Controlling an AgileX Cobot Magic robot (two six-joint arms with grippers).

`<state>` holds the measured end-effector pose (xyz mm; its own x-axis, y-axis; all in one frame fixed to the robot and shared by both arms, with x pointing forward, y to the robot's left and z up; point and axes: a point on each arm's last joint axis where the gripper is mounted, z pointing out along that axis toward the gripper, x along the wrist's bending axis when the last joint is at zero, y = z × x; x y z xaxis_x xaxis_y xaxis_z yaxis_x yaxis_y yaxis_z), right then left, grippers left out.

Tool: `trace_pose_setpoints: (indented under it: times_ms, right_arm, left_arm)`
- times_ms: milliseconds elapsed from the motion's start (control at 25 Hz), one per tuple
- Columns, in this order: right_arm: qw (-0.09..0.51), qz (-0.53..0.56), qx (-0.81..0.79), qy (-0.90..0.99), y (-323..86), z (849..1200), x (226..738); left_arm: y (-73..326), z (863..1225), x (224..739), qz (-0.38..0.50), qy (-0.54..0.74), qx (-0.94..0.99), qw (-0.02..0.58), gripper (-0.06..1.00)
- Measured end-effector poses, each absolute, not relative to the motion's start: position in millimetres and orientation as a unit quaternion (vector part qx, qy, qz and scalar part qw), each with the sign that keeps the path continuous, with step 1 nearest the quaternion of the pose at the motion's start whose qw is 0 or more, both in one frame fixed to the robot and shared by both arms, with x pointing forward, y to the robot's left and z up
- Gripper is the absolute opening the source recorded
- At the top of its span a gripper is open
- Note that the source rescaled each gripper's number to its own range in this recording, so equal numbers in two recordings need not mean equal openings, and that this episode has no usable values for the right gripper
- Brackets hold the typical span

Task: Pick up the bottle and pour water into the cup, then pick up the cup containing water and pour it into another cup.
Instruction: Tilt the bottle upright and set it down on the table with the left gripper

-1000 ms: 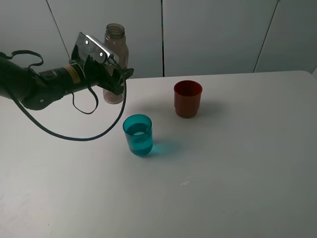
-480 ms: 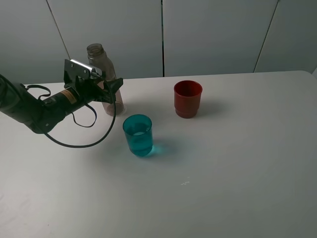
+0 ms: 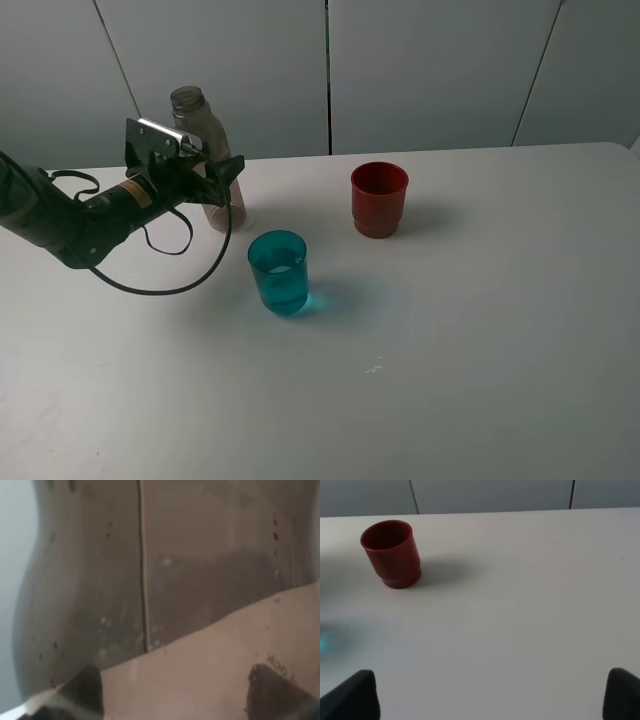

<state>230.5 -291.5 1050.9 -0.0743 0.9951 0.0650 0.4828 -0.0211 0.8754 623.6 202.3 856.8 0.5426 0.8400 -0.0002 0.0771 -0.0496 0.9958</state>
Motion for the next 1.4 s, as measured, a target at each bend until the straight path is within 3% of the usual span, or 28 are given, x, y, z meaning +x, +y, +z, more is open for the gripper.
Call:
trace_pose_setpoints:
  times_ms: [1400]
  right_arm:
    - [0.326,0.393,0.597,0.619,-291.5,1050.9,230.5]
  left_arm:
    - [195.3,857.6,620.9,0.306,0.314,0.666,0.604,0.0]
